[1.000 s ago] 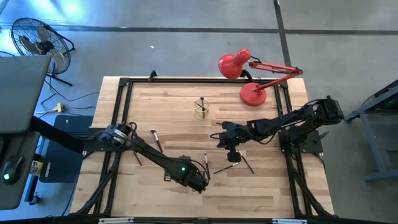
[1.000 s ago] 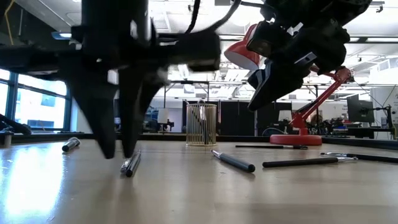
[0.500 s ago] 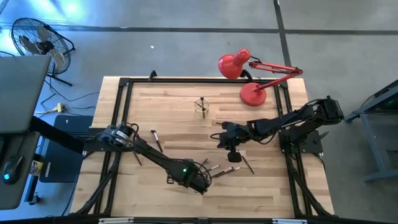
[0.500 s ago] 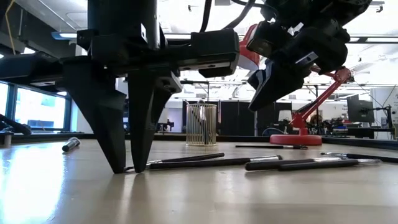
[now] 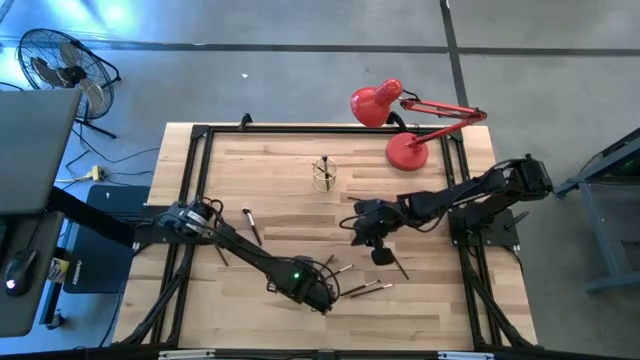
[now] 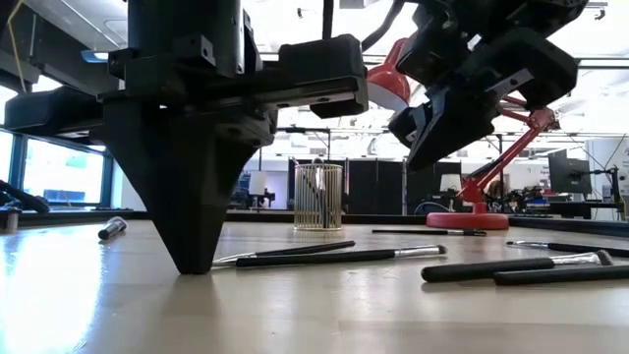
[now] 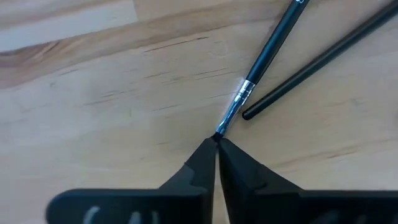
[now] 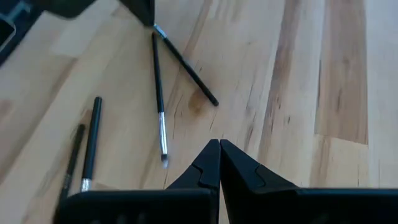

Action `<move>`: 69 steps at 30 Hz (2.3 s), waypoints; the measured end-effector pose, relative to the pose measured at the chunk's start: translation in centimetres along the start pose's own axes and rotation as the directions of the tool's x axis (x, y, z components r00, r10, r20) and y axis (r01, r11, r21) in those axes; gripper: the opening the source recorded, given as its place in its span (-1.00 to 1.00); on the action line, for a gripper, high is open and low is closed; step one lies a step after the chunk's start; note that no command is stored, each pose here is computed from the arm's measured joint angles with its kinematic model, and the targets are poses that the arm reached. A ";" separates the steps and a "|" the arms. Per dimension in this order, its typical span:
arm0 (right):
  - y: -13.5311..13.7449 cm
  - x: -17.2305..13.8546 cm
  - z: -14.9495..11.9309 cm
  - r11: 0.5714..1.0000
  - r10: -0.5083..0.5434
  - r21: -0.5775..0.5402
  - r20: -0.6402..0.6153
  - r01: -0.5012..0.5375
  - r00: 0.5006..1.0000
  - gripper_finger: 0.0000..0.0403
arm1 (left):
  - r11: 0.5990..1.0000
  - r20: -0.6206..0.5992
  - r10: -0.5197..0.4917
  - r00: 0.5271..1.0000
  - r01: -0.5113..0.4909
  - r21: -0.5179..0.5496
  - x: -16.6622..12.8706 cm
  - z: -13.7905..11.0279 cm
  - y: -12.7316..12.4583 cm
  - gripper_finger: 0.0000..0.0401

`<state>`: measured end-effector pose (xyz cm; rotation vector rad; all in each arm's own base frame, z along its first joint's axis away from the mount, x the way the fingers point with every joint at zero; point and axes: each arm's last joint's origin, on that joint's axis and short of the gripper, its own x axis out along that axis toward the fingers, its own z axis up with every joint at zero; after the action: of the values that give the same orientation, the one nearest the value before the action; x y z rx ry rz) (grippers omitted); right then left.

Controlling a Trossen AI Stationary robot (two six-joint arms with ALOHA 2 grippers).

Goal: Pick & Place Makeup Brushes
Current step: Put the eyeshadow brush into the makeup brush holder

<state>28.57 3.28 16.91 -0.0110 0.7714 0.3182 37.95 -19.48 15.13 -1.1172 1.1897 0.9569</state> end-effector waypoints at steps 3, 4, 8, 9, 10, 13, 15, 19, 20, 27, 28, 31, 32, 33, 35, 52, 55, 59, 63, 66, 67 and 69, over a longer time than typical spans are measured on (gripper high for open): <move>0.4 0.1 -0.1 0.996 0.008 -0.083 -0.016 -0.009 1.000 -0.98 | 1.000 0.001 0.003 1.000 -0.003 0.024 0.0 0.0 0.0 -0.96; 0.6 0.2 -0.2 0.994 0.011 -0.113 -0.021 -0.013 1.000 -0.96 | 1.000 0.001 0.003 1.000 -0.003 0.031 0.0 0.0 0.0 -0.98; 1.6 1.1 -0.5 0.967 -0.015 -0.255 -0.050 0.002 0.999 -0.84 | 0.999 0.005 0.003 1.000 -0.003 0.033 0.0 0.0 0.0 -0.99; 1.8 1.4 -0.6 0.955 -0.031 -0.296 -0.053 0.014 0.998 -0.80 | 0.999 0.007 0.002 1.000 -0.003 0.032 0.0 0.0 0.0 -0.99; 2.0 1.8 -0.7 0.943 -0.046 -0.330 -0.050 0.027 0.998 -0.76 | 0.999 0.009 0.002 1.000 -0.003 0.032 0.0 0.1 0.0 -0.99; 2.5 2.8 -0.6 0.903 -0.070 -0.426 -0.020 0.055 0.997 -0.65 | 0.999 0.013 0.002 1.000 -0.002 0.032 0.0 0.1 0.0 -1.00; 2.7 3.3 -0.6 0.878 -0.068 -0.475 0.001 0.061 0.998 -0.59 | 0.999 0.013 0.002 1.000 -0.002 0.033 0.0 0.1 0.0 -1.00; 2.8 3.6 0.0 0.833 -0.041 -0.549 0.072 0.074 0.997 -0.53 | 0.999 0.021 0.000 1.000 0.000 0.036 0.0 0.1 0.0 -1.00; 2.8 3.6 0.1 0.817 -0.036 -0.571 0.087 0.079 0.996 -0.53 | 0.999 0.029 -0.003 1.000 0.002 0.037 0.0 0.1 0.0 -1.00; 1.7 3.5 0.2 0.782 -0.064 -0.614 0.095 0.109 0.993 -0.58 | 0.999 0.072 -0.013 0.997 0.010 0.042 0.0 0.2 0.0 -1.00; 1.4 3.4 0.1 0.785 -0.074 -0.609 0.091 0.114 0.993 -0.59 | 0.999 0.073 -0.013 0.997 0.009 0.050 0.0 0.2 0.0 -1.00; 0.6 3.3 0.1 0.790 -0.123 -0.594 0.087 0.151 0.989 -0.61 | 0.998 0.076 -0.012 0.997 0.007 0.060 0.1 0.3 0.0 -1.00; 0.5 3.3 0.1 0.791 -0.140 -0.590 0.085 0.163 0.987 -0.61 | 0.998 0.078 -0.011 0.997 0.007 0.058 0.1 0.4 0.0 -1.00; 0.3 3.3 0.0 0.791 -0.157 -0.587 0.081 0.174 0.984 -0.60 | 0.998 0.076 -0.010 0.997 0.006 0.057 0.0 0.5 0.0 -1.00; 0.2 3.2 0.0 0.787 -0.189 -0.584 0.077 0.198 0.979 -0.59 | 0.999 0.101 -0.004 0.995 -0.001 0.054 -0.5 0.8 0.2 -1.00; -2.5 -1.2 0.8 0.890 -0.321 -0.321 0.060 0.323 0.945 -0.51 | 0.977 0.036 0.073 0.997 -0.078 0.200 -1.7 5.6 0.1 -1.00; -4.0 -2.9 0.6 0.966 -0.172 -0.172 0.116 0.191 0.978 -0.61 | 0.975 0.047 0.051 0.998 -0.060 0.212 -1.8 5.5 0.0 -1.00; -5.7 -3.6 -0.5 0.995 -0.051 -0.079 0.190 0.067 0.980 -0.70 | 0.975 0.050 0.034 0.998 -0.044 0.217 -2.0 5.6 -0.2 -1.00; -4.8 -2.6 -1.9 0.964 -0.076 -0.243 0.128 0.105 0.989 -0.70 | 0.972 0.037 -0.036 0.999 0.027 0.232 -3.3 5.5 -0.5 -1.00; -3.1 -1.5 -2.4 0.887 -0.113 -0.437 0.101 0.146 0.988 -0.63 | 0.971 0.057 -0.033 0.998 0.018 0.240 -3.7 5.6 -0.3 -1.00; -2.5 -1.2 -2.5 0.854 -0.137 -0.492 0.104 0.171 0.985 -0.60 | 0.969 0.057 -0.058 0.997 0.043 0.241 -4.0 5.7 -0.4 -1.00; -1.5 -0.4 -2.4 0.792 -0.166 -0.573 0.135 0.213 0.977 -0.53 | 0.967 0.060 -0.099 0.993 0.082 0.242 -4.4 5.6 -0.8 -1.00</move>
<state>27.09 1.48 15.33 -0.6580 0.5616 0.3521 39.27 -14.08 19.68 -0.9284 1.1523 0.7548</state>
